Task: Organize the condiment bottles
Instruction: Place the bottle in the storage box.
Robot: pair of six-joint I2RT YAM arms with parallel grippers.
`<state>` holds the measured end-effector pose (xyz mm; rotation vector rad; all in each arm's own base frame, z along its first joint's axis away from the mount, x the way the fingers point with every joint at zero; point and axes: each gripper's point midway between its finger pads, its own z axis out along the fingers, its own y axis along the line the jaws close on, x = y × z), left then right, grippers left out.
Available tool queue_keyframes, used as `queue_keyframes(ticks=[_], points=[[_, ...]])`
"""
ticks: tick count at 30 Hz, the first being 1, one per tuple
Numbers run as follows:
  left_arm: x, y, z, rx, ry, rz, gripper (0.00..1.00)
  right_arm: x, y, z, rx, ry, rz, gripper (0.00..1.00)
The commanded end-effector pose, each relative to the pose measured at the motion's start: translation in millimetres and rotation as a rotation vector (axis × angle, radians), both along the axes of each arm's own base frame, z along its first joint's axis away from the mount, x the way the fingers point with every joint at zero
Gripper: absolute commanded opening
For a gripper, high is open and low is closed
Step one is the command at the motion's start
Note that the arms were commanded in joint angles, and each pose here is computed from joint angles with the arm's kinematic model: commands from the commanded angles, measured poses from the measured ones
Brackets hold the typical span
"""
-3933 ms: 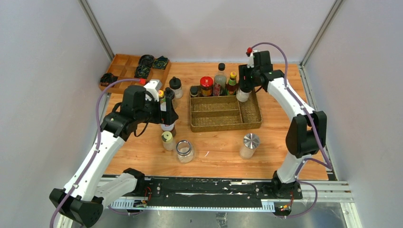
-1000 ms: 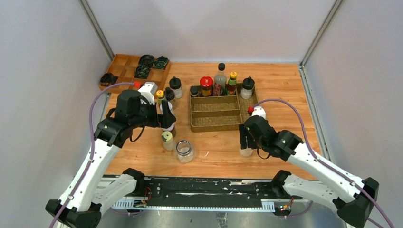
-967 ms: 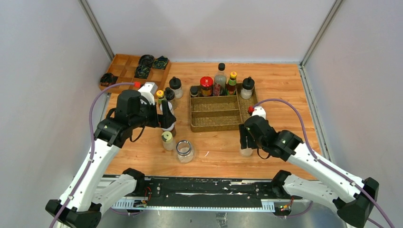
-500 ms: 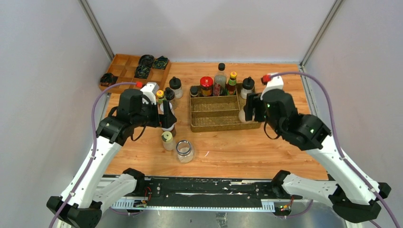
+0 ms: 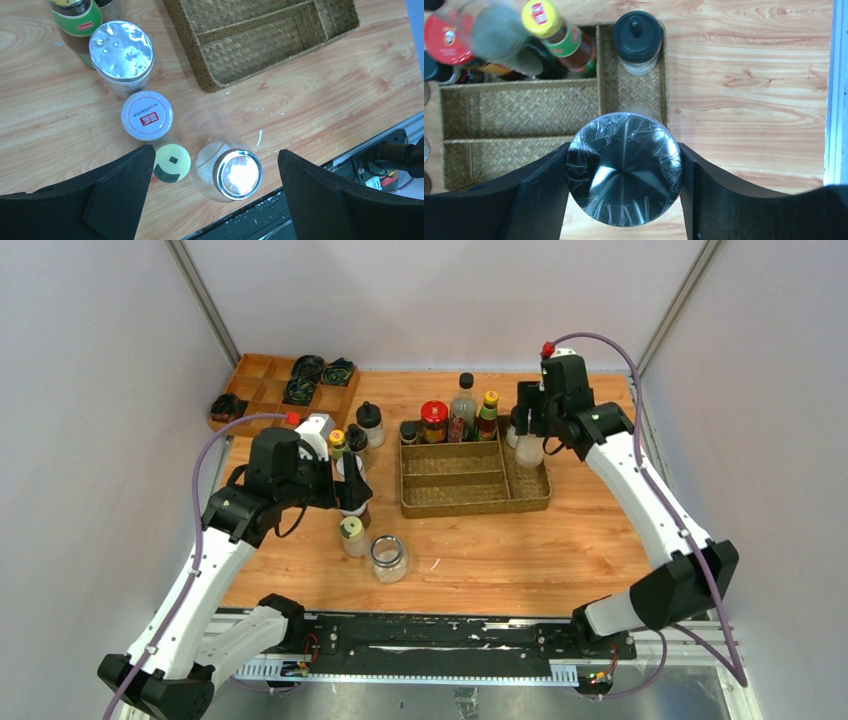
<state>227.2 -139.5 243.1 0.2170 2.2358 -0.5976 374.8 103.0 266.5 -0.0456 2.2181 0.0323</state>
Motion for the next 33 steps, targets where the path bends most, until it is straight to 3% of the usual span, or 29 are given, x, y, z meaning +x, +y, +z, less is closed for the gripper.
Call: queue_keyframes(ticks=[1, 11, 21, 33], points=[[-6.7, -3.9, 5.2, -0.017, -0.002, -0.027, 1.00, 40.5, -3.4, 16.2, 0.094, -0.113, 0.032, 0.51], [-2.9, -3.5, 4.6, -0.006, 0.003, -0.020, 1.00, 85.7, -0.1, -33.4, 0.101, -0.069, 0.045, 0.50], [0.2, -3.7, 4.4, 0.000, 0.006, -0.018, 1.00, 90.6, -10.6, -85.3, 0.038, -0.035, 0.010, 0.50], [2.8, -4.0, 1.5, 0.008, 0.015, -0.018, 1.00, 92.4, -15.1, -94.8, -0.004, -0.022, 0.013, 0.52]])
